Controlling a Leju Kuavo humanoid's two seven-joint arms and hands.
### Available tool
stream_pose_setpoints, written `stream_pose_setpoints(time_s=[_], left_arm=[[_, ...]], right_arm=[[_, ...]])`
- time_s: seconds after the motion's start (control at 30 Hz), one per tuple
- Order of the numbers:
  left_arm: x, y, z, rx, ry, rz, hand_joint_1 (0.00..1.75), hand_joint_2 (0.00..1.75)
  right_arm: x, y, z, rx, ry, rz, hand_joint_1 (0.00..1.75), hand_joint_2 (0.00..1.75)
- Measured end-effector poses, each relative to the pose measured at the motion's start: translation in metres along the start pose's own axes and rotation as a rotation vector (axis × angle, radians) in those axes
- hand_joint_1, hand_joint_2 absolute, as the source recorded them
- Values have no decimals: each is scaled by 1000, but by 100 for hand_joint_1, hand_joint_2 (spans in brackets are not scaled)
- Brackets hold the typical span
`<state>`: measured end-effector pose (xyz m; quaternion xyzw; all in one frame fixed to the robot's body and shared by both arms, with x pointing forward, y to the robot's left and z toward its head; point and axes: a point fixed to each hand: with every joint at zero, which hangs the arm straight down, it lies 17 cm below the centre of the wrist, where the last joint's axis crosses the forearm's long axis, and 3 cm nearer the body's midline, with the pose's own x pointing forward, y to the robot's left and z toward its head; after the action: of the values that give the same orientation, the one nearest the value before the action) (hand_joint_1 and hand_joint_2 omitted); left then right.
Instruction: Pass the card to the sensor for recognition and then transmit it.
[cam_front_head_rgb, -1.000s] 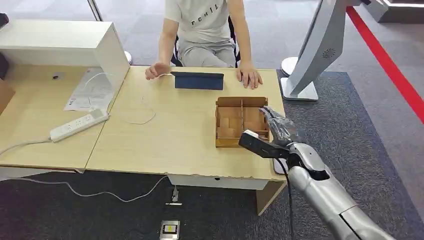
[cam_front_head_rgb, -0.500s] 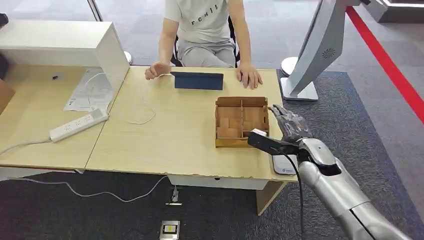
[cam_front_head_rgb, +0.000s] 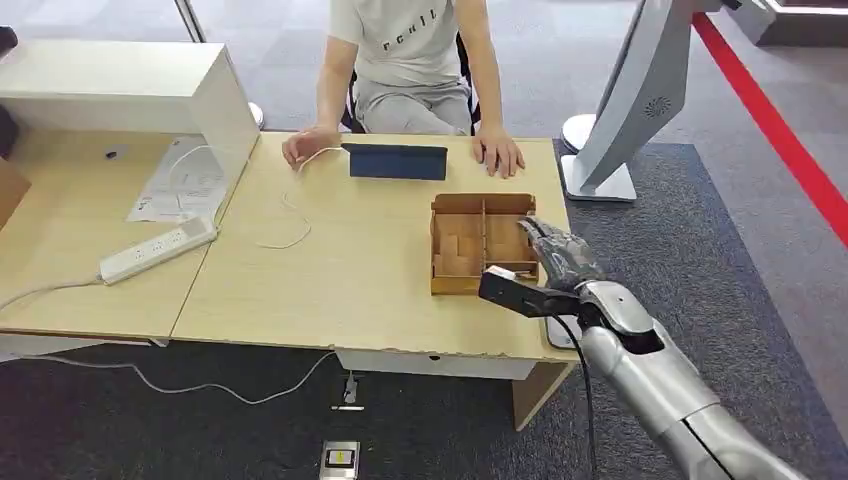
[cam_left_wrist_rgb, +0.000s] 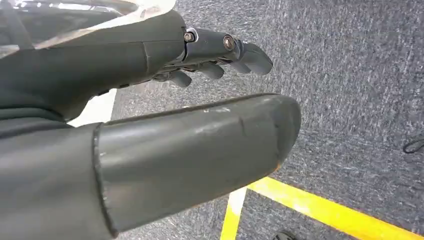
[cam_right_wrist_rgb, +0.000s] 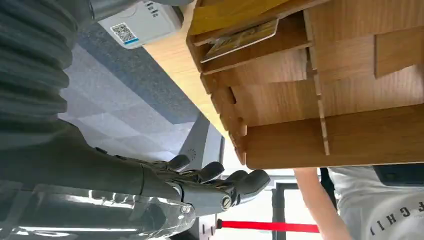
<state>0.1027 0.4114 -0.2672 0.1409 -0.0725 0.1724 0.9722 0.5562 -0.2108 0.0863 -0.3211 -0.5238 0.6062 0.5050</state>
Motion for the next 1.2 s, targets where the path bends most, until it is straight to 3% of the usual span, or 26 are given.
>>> stream_pose_setpoints(time_s=[0.53, 1.2], left_arm=[[0, -1, 0, -5, -1, -11, 0, 0], [-1, -1, 0, -5, 1, -4, 0, 0]], right_arm=[[28, 18, -8, 0, -48, -12, 0, 175], [2, 38, -14, 34, -2, -3, 0, 175]])
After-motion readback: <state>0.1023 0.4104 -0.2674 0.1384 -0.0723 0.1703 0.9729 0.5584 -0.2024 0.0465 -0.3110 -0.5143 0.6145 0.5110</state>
